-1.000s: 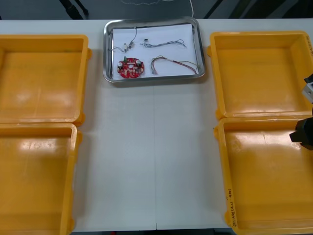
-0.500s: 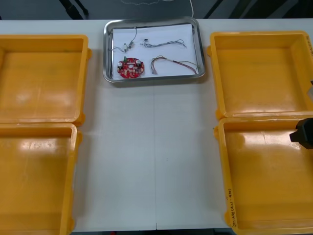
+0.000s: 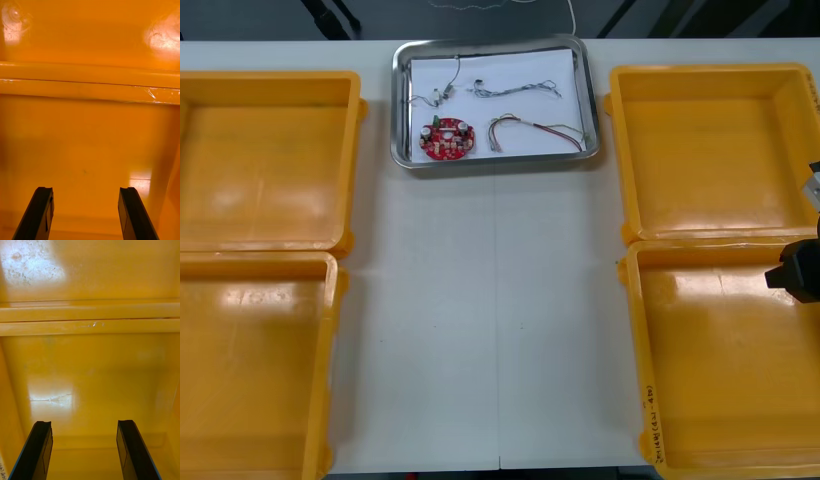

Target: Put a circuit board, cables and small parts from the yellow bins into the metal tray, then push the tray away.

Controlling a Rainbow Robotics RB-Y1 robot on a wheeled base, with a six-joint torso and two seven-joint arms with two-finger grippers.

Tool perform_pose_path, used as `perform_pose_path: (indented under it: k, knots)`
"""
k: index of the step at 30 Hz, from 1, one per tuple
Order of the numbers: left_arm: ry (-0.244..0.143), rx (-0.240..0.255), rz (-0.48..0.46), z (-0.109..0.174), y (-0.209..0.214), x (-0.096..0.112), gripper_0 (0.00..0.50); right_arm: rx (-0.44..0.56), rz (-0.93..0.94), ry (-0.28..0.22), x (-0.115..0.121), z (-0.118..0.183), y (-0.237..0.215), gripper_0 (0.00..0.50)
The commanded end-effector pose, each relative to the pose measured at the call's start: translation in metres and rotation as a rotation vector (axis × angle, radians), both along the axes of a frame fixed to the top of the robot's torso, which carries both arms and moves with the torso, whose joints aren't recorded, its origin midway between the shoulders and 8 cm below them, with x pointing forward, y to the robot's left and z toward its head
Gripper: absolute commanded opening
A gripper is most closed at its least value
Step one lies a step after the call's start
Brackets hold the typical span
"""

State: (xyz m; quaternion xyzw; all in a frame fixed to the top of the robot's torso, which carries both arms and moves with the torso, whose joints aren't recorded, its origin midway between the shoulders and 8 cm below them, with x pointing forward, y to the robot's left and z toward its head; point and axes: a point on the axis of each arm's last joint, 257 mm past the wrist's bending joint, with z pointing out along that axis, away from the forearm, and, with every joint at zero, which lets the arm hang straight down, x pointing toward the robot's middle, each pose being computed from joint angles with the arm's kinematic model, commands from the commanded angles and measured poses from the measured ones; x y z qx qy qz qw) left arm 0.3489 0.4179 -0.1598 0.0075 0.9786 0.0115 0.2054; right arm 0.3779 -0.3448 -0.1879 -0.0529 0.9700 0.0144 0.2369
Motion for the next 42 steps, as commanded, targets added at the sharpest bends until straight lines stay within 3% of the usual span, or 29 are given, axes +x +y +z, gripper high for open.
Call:
perform_pose_path:
  k: [1, 23, 42]
  knots:
    - [0.006, 0.049, -0.08, -0.002, -0.002, -0.004, 0.5, -0.008, -0.051, -0.002, -0.003, 0.007, -0.017, 0.5]
    - [0.006, 0.049, -0.08, -0.002, -0.002, -0.004, 0.5, 0.02, -0.045, 0.06, -0.016, -0.003, -0.013, 0.5]
    - [0.006, 0.049, -0.08, -0.002, -0.002, -0.004, 0.5, 0.025, -0.048, 0.071, -0.019, -0.007, -0.013, 0.5]
